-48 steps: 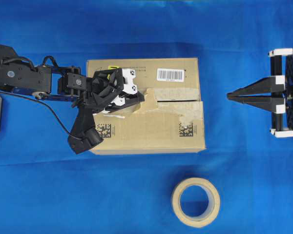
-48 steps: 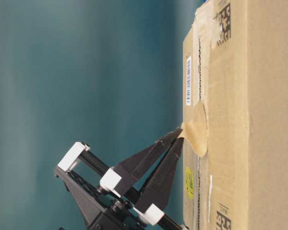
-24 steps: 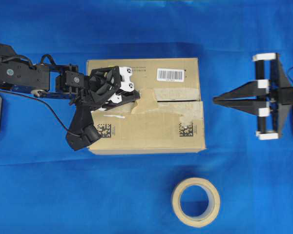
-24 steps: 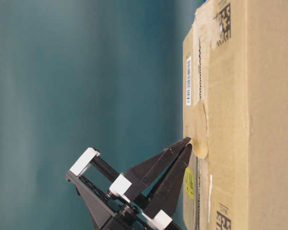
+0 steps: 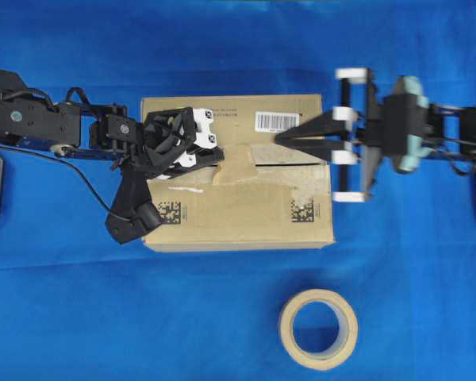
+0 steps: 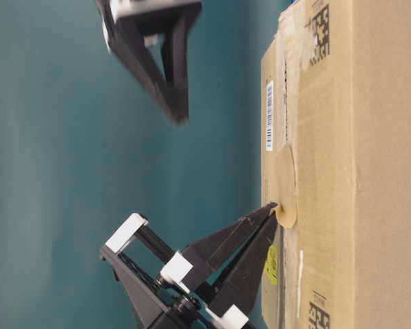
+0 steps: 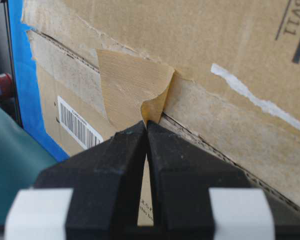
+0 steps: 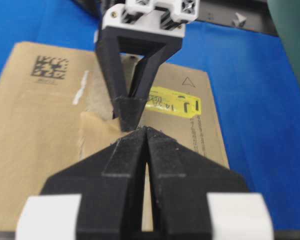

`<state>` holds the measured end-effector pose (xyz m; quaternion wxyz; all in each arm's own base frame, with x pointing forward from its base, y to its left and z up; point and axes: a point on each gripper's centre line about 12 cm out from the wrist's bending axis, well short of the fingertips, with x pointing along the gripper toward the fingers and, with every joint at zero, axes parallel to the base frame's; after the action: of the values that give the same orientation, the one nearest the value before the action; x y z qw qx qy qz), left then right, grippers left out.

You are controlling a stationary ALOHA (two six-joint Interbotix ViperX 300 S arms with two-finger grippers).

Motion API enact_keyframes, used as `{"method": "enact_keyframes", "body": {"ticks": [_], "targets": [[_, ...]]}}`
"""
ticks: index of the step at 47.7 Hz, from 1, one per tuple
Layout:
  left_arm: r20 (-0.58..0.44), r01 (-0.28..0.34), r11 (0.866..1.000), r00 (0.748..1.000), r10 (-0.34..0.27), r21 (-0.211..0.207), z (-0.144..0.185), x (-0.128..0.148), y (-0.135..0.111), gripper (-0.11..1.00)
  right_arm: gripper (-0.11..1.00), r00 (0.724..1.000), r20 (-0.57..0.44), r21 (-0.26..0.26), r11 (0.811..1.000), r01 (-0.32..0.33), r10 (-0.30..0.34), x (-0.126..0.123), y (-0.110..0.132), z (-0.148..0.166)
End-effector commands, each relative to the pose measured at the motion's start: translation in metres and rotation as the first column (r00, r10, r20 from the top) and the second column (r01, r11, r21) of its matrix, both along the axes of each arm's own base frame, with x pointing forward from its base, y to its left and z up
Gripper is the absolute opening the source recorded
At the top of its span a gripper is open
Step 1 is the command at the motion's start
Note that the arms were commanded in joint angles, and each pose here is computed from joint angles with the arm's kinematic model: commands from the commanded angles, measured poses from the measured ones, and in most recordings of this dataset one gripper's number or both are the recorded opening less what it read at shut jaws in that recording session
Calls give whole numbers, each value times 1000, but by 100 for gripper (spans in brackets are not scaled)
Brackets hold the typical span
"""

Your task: Apply tape along the seams of the closed cardboard box to seal it securely.

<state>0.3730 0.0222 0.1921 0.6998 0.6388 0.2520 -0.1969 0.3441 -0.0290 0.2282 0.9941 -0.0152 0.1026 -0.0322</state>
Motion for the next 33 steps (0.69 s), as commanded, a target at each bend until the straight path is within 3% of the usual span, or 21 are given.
{"method": "enact_keyframes", "body": {"ticks": [1, 15, 19, 25, 27, 33], "targets": [[31, -4, 1000, 1000, 4, -2, 12, 0, 1, 0, 0, 1000, 16, 3, 1000, 5, -5, 18, -3, 10], [26, -4, 1000, 1000, 4, -2, 11, 0, 1, 0, 2, 1000, -21, 54, 998, 19, -18, 42, -5, 7], [26, -4, 1000, 1000, 4, -2, 11, 0, 1, 0, 20, 1000, -19, 65, 998, 20, -19, 42, -5, 6], [26, -3, 1000, 1000, 3, -1, 11, 0, 1, 0, 57, 1000, -16, 68, 998, 8, -6, 42, 0, 3], [26, -5, 1000, 1000, 5, -1, 11, 0, 1, 0, 57, 1000, -20, 68, 998, 5, -3, 42, 2, 1], [26, -3, 1000, 1000, 3, -1, 11, 0, 1, 0, 44, 999, -43, 95, 995, 10, -5, 45, 3, -10]]}}
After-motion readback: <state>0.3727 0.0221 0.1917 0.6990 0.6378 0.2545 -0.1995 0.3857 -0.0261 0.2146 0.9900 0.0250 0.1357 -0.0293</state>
